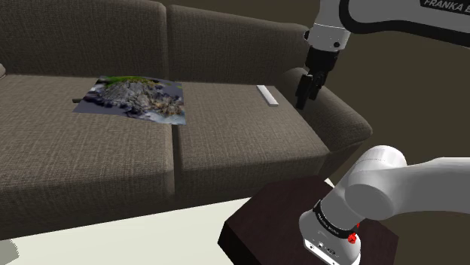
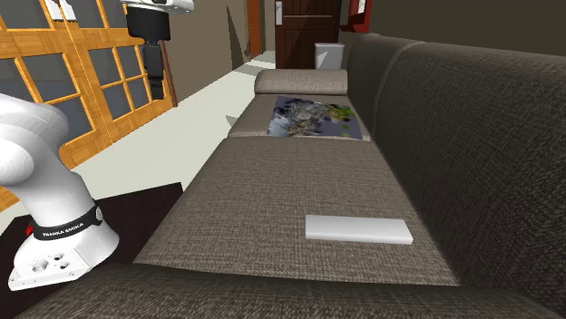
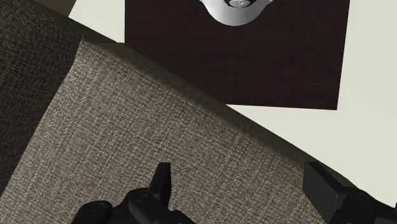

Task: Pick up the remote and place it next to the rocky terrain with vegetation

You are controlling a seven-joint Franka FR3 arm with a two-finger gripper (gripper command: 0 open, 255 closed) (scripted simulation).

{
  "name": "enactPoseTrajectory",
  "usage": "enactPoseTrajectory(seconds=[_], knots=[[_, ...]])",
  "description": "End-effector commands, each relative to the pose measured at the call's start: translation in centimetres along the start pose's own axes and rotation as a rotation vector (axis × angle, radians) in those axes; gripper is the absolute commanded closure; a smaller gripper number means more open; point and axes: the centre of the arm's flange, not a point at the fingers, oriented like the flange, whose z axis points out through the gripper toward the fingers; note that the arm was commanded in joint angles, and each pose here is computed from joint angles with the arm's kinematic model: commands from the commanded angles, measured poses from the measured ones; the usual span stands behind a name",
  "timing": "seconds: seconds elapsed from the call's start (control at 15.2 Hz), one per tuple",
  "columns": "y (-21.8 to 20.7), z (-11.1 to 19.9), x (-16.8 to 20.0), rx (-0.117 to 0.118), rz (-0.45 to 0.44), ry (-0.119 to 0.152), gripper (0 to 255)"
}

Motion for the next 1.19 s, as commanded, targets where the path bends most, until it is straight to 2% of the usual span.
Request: enactPoseTrajectory(seconds=[0.0, 1.12], knots=[[0.0, 0.0, 0.0, 0.000, 0.000, 0.000, 0], [14.0, 7.6, 15.0, 0.013, 0.166, 0.059, 0]])
